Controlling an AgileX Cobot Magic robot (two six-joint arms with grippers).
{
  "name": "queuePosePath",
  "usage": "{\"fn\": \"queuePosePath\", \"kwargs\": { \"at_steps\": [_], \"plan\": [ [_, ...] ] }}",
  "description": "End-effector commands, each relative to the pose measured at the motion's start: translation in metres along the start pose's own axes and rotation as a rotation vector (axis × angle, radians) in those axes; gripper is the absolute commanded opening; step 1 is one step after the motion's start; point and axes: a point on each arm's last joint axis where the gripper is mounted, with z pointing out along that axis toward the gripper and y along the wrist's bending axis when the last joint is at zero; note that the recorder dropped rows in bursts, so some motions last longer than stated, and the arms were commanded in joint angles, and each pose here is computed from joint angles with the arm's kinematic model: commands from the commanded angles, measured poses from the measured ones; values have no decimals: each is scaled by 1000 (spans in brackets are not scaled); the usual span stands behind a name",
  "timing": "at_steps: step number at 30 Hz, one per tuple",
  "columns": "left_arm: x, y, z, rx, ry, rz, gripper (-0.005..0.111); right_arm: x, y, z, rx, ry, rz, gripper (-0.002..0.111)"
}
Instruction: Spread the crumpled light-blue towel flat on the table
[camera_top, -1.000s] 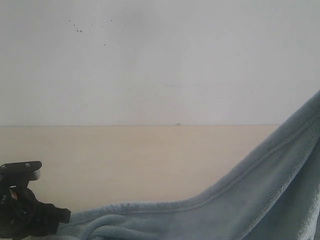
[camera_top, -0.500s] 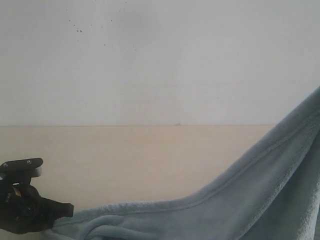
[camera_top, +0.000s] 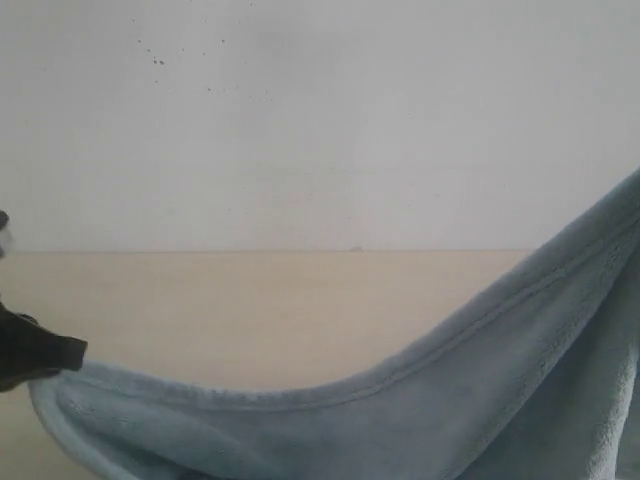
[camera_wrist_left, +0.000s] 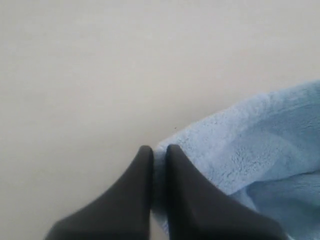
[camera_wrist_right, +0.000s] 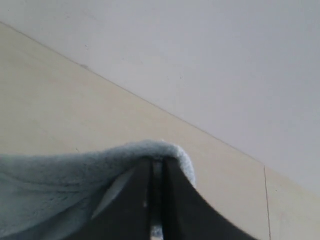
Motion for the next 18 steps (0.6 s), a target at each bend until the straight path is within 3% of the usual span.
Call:
{"fn": "queuePosePath", "kwargs": {
  "at_steps": [1,11,18],
  "plan": [
    [3,-2,-65,-7,-115,91,4,3,-4,-6,25,27,-12,0],
    [45,9,-163,-159,-274,138,4,16,-23,-58,122,-41,25,0],
    [68,9,-211,-170,-404,125,4,31,-34,-102,171,-136,75,0]
  ]
}}
